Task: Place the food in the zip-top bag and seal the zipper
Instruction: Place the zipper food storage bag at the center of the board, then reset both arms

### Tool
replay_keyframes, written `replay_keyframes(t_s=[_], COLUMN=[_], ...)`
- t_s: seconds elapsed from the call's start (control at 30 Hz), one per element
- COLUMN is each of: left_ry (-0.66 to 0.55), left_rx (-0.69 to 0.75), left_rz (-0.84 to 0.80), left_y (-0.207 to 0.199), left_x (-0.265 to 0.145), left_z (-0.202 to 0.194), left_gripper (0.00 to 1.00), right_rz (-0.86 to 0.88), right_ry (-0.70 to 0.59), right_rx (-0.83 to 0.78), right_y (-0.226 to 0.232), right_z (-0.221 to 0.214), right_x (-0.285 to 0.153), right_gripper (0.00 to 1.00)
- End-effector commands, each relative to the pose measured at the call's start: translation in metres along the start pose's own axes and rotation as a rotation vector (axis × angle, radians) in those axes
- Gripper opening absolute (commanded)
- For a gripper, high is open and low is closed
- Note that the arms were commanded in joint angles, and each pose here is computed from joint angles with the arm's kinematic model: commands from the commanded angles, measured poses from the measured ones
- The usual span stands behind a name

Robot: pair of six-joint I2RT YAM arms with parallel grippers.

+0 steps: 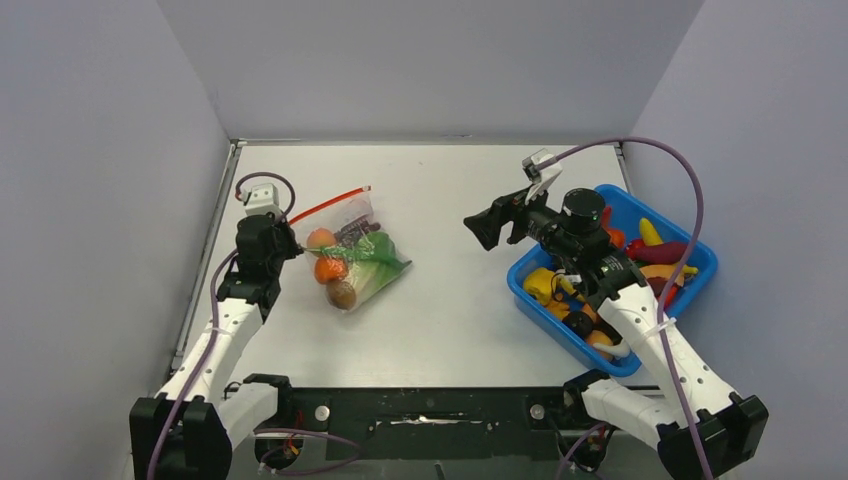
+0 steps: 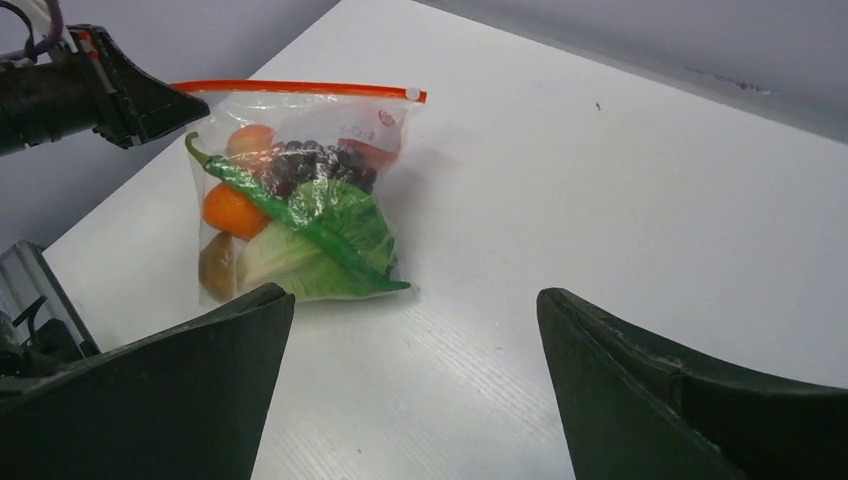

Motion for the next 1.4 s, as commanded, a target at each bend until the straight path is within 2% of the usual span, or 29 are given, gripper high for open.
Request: replay_keyframes(t_s=[0.0, 0.07, 0.2, 0.3, 0.4, 0.43, 0.47, 0.6, 0.8, 1.13, 1.37], left_ry=[-0.106, -0.107, -0.103, -0.094, -0.085, -0.080, -0.074, -0.080, -0.158, -0.313, -0.359], left_rx=[-0.040, -0.041, -0.067, -0.094, -0.118, -0.122, -0.125, -0.141, -0.191, -0.156, -0.112], left_rz=[0.042, 0.067, 0.107, 0.121, 0.102, 0.082, 0.059, -0.056, -0.225, -0.517, -0.688], left_y=[0.006, 0.009, 0.012, 0.013, 0.011, 0.010, 0.008, 0.000, -0.012, -0.032, -0.054], left_x=[-0.003, -0.006, -0.013, -0.020, -0.026, -0.029, -0.031, -0.042, -0.062, -0.096, -0.111], left_z=[0.022, 0.023, 0.024, 0.029, 0.037, 0.041, 0.044, 0.062, 0.078, 0.104, 0.111], left_gripper=[0.00, 0.08, 0.38, 0.51, 0.58, 0.66, 0.69, 0.70, 0.72, 0.73, 0.73], right_rz=[-0.119, -0.151, -0.180, -0.213, -0.255, -0.274, -0.293, -0.337, -0.380, -0.377, -0.371], right_ry=[-0.003, 0.028, 0.046, 0.032, 0.010, -0.001, -0.014, -0.052, -0.082, -0.101, -0.164], right_rx=[0.112, 0.137, 0.188, 0.200, 0.193, 0.193, 0.200, 0.226, 0.268, 0.261, 0.241], right_y=[-0.002, -0.005, -0.007, -0.008, -0.011, -0.012, -0.013, -0.014, -0.015, -0.009, -0.002], right_z=[0.004, 0.002, -0.001, -0.002, -0.001, 0.000, 0.000, 0.003, 0.003, 0.012, 0.022], right_x=[0.001, 0.003, 0.006, 0.005, 0.002, 0.001, 0.000, -0.003, -0.005, -0.013, -0.028], right_gripper=[0.98, 0.98, 0.98, 0.98, 0.97, 0.98, 0.98, 0.98, 0.98, 0.97, 0.98])
Point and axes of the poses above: each gripper's point midway between its finger pads, its own x axis out along the fingers, its own y axis along the line the jaws close on, z = x × y, the point moved 10 cm from there along -x, back along the fingers, and after that the axes turned 13 degrees about x, right-handed, at the moved point
